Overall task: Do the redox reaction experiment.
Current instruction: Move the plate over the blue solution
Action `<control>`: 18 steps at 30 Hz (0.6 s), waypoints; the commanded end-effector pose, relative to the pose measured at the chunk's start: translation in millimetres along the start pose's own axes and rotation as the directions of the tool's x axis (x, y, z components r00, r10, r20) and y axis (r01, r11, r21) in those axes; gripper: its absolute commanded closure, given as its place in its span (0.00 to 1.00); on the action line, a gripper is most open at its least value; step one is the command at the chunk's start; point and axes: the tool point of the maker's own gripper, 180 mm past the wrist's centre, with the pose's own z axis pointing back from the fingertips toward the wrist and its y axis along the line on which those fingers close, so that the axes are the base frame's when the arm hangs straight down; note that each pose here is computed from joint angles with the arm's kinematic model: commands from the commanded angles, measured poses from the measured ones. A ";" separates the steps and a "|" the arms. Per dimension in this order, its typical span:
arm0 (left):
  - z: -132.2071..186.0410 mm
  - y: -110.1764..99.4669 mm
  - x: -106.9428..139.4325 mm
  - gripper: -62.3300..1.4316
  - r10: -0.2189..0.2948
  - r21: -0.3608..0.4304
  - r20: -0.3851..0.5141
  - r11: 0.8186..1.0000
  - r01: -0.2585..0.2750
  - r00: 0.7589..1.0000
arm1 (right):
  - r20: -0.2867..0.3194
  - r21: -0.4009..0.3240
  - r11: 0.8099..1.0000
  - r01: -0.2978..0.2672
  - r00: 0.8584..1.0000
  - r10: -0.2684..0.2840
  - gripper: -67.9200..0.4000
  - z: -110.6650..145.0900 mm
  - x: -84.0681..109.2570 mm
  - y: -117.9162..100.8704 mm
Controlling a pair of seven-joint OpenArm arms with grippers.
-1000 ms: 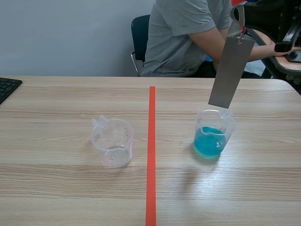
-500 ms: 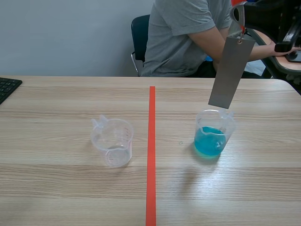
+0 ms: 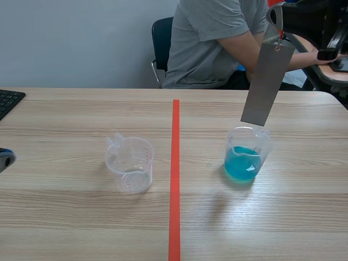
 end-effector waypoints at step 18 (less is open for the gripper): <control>-146.7 -93.5 54.2 0.91 -0.047 -0.285 0.109 0.955 0.077 0.993 | 0.023 -0.010 1.000 -0.023 0.999 0.023 0.97 1.1 11.0 -5.1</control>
